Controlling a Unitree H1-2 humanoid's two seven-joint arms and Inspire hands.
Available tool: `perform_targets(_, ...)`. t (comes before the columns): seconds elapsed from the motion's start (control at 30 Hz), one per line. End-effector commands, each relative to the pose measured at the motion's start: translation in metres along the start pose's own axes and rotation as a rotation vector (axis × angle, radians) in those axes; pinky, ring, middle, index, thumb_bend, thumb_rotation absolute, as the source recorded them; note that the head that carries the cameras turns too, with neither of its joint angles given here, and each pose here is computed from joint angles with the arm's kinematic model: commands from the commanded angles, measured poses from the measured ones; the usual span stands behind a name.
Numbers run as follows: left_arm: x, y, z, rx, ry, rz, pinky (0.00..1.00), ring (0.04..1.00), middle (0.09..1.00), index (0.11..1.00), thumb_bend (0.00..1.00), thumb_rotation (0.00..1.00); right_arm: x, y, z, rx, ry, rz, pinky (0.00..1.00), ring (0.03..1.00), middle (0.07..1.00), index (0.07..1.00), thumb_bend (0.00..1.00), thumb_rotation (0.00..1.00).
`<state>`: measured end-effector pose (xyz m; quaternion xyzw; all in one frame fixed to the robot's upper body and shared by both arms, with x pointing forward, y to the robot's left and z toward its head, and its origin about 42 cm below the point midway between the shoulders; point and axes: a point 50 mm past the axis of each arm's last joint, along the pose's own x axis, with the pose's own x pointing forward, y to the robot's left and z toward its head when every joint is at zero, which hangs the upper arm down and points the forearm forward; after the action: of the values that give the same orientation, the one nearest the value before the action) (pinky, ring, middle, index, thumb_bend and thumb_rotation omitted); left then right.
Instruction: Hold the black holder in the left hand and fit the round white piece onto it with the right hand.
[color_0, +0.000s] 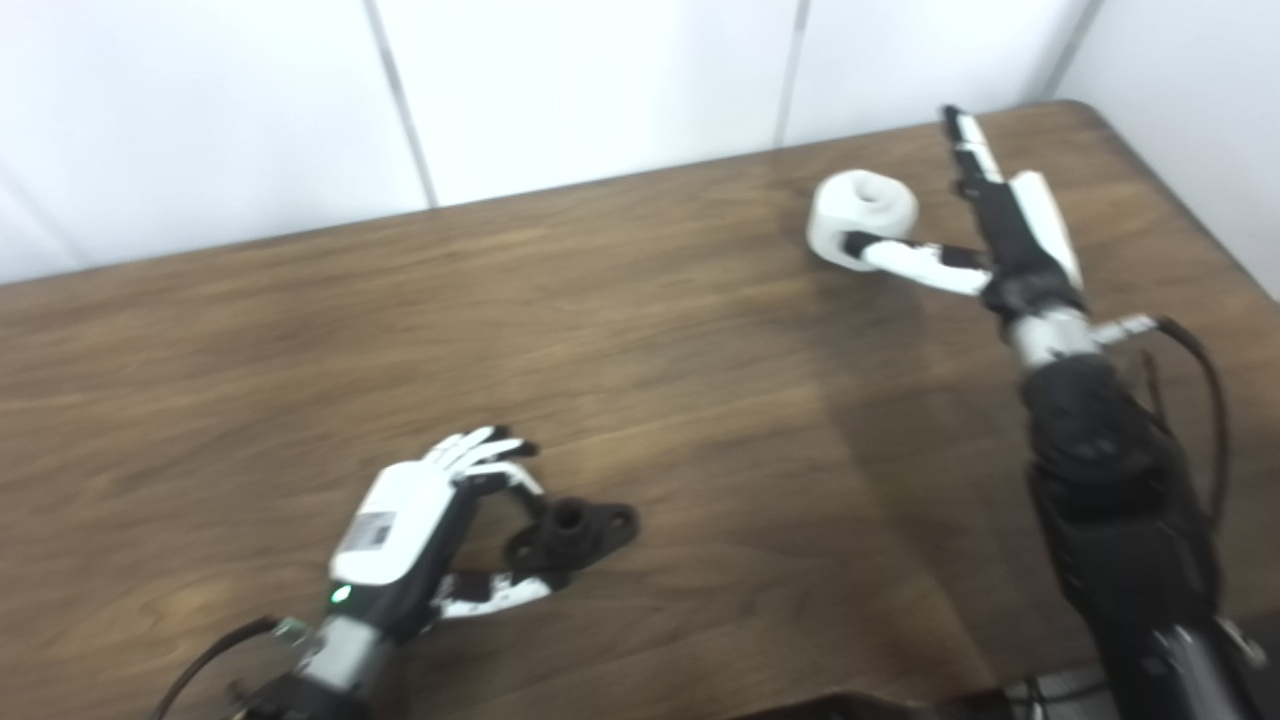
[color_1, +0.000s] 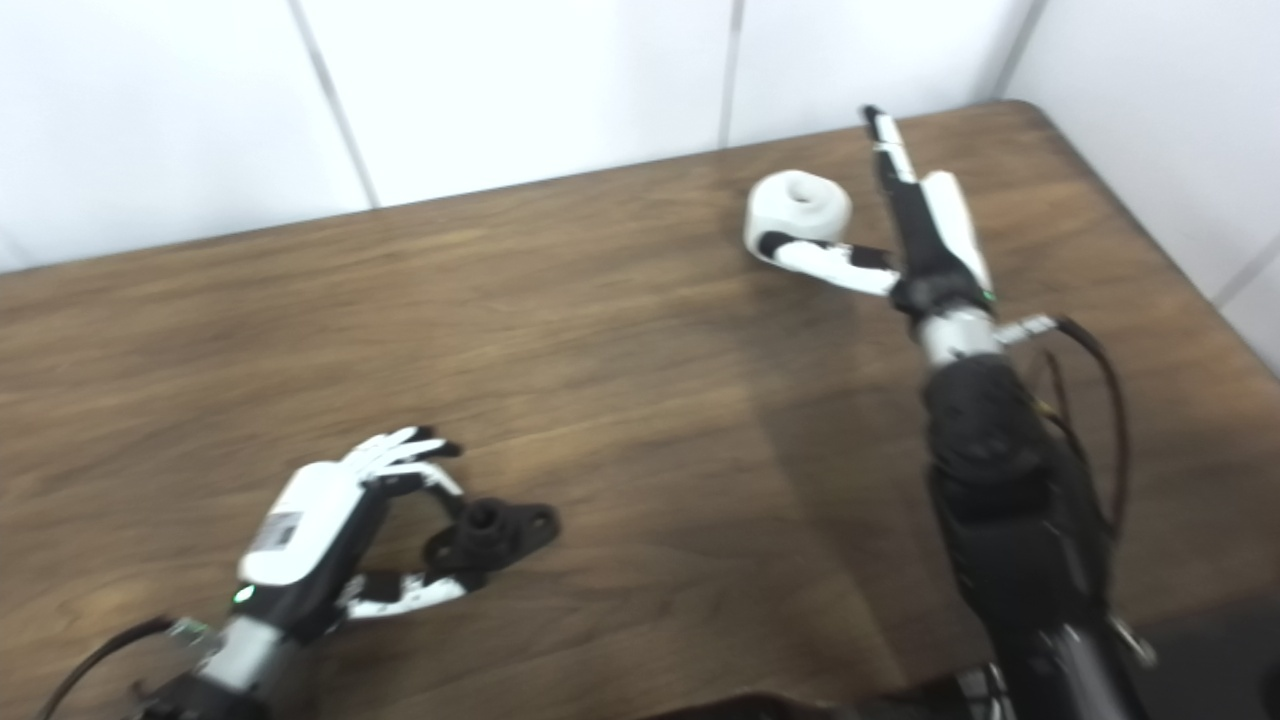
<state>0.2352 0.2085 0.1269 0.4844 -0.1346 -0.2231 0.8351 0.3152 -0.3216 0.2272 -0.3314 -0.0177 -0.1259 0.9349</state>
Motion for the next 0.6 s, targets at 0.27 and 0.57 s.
perform_targets(0.27, -0.024, -0.014, -0.035, 0.043, 0.088, -0.102, 0.88, 0.881, 0.805, 0.486, 0.52, 0.06, 0.054, -0.018, 0.014, -0.172, -0.021, -0.034, 0.94, 1.0, 0.994, 0.969, 0.77, 0.37)
perform_targets(0.57, -0.028, -0.017, -0.038, 0.031, 0.082, -0.089, 0.87, 0.876, 0.802, 0.486, 0.52, 0.06, 0.071, -0.015, 0.01, -0.255, 0.077, -0.043, 0.94, 1.0, 0.983, 0.931, 0.78, 0.31)
